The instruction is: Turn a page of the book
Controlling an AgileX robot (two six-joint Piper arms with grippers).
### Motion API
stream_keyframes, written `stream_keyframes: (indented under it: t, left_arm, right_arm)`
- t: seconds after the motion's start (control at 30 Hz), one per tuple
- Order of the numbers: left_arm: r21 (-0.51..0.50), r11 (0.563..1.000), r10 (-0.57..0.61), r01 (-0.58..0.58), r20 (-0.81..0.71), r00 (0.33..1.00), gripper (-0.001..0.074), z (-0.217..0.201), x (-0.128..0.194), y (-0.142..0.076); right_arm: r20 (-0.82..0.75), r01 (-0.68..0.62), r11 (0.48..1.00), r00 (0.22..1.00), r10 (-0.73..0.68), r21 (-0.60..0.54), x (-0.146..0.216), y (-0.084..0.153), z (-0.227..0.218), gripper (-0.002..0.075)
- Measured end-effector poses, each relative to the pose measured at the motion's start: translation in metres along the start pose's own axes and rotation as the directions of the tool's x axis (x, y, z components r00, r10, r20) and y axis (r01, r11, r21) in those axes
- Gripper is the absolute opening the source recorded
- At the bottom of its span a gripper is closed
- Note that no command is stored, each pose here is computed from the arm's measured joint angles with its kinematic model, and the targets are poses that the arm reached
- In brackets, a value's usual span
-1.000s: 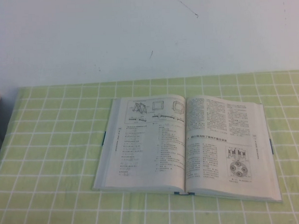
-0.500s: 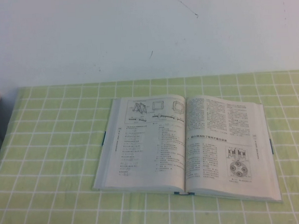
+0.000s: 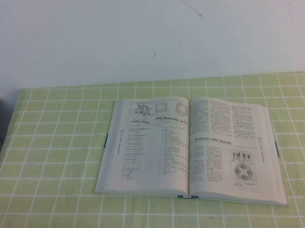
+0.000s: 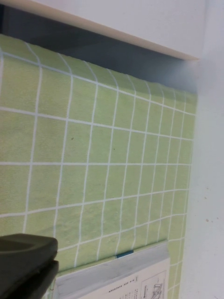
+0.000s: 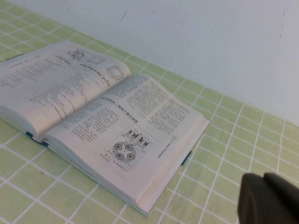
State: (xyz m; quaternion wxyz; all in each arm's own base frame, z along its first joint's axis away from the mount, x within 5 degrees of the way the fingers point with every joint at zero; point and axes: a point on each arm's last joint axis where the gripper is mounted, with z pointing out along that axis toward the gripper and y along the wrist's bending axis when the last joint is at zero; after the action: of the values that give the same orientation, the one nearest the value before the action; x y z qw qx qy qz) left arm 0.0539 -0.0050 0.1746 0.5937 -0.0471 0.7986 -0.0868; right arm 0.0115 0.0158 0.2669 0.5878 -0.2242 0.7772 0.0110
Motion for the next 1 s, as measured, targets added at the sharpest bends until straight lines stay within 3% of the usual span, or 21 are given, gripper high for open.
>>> stream_keyframes:
  t: [0.87,1.0]
  left_arm:
    - [-0.002,1.0,0.002,-0.002,-0.005,1.0,-0.0004,0.0,0.0005,0.0002]
    - [-0.002,1.0,0.003,-0.003,-0.005,1.0,-0.0004,0.0,0.0005,0.0002]
  right_arm:
    - [0.0,-0.002,1.0,1.0,0.002,0.0,0.0003,0.0,0.0003,-0.0003]
    - [0.011,0.015,0.998,1.0,-0.015,0.067,0.0051,-0.0041,0.0077,-0.0003]
